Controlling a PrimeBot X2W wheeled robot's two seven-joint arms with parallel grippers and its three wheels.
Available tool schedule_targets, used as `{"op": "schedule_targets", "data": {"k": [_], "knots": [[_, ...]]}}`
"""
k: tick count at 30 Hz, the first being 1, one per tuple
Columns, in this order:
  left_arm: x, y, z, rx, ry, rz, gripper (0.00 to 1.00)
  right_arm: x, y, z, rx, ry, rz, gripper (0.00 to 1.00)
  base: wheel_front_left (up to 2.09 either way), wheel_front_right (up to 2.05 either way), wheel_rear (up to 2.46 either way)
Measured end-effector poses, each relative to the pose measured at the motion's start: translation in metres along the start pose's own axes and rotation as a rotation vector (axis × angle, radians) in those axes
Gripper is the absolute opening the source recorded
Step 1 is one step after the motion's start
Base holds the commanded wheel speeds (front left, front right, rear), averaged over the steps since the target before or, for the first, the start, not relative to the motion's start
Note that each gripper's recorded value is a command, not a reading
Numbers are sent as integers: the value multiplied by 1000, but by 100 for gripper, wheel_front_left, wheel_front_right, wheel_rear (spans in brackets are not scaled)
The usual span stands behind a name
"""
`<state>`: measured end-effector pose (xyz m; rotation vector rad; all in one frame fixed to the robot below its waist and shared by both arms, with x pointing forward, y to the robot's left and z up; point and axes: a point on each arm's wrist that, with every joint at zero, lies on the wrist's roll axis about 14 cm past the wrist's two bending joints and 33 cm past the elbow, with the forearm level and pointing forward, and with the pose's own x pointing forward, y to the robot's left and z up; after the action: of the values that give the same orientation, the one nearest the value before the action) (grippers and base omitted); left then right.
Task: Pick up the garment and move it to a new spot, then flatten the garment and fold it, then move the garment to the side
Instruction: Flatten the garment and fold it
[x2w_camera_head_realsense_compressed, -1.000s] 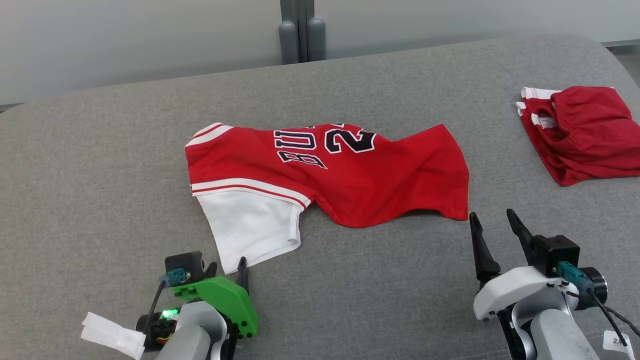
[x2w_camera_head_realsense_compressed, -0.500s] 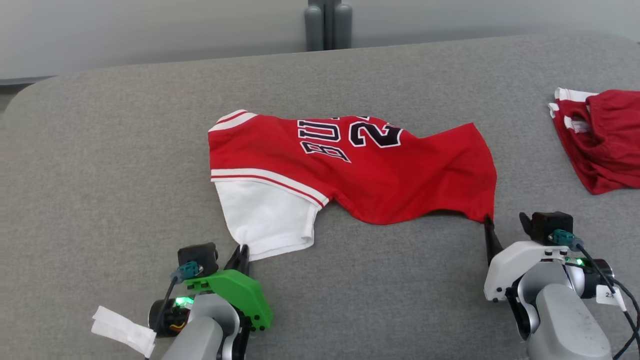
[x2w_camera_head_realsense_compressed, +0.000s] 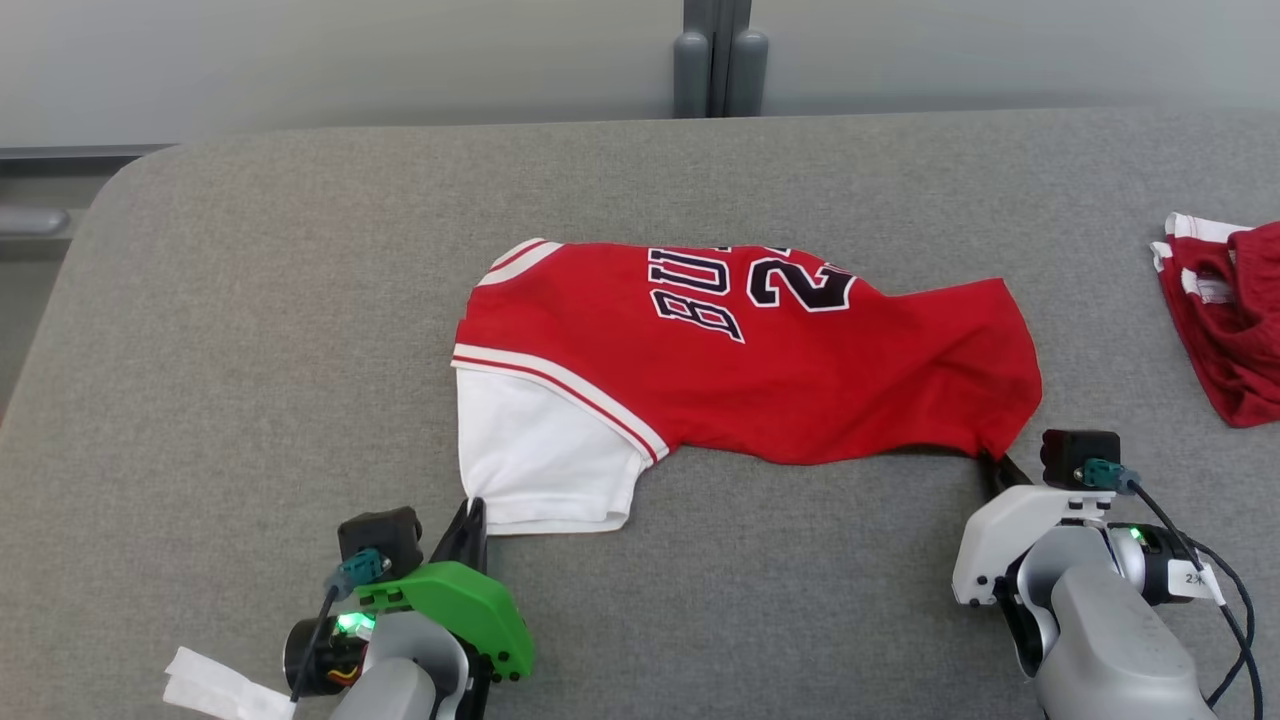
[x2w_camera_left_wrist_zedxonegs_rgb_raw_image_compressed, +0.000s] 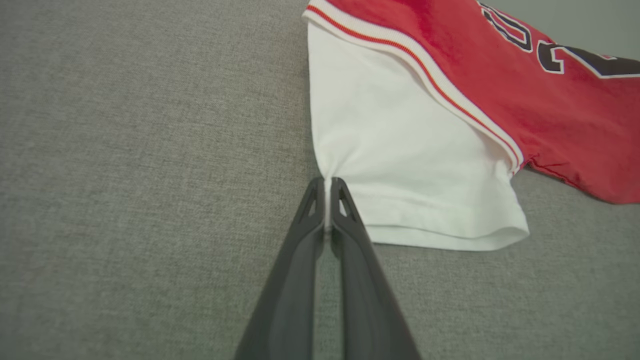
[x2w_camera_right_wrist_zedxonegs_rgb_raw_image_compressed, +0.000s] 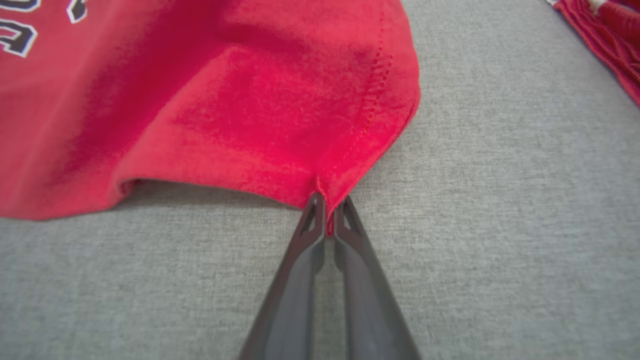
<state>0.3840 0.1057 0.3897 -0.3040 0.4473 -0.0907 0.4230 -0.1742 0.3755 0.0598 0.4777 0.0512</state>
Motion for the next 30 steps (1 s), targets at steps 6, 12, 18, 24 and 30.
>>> {"op": "schedule_targets", "data": {"k": [6, 12, 18, 24, 30], "knots": [[-5, -4, 18, 5, -66, -19, 0, -5, -1, 16, 48, -84, -5, 0, 0, 0, 0], [-17, -23, 91, -61, -311, -97, 0, -16, 8, 71, 75, -271, 28, 0, 0, 0, 0], [-60, -49, 189, -128, -603, -228, 0, -58, 15, 163, 55, -592, 67, 0, 0, 0, 0], [-138, -81, 276, -64, -883, -378, 0, -140, 20, 237, -2, -869, 105, 0, 0, 0, 0], [-216, -122, 326, 69, -1076, -530, 0, -242, 14, 283, -69, -1084, 80, 0, 0, 0, 0]]}}
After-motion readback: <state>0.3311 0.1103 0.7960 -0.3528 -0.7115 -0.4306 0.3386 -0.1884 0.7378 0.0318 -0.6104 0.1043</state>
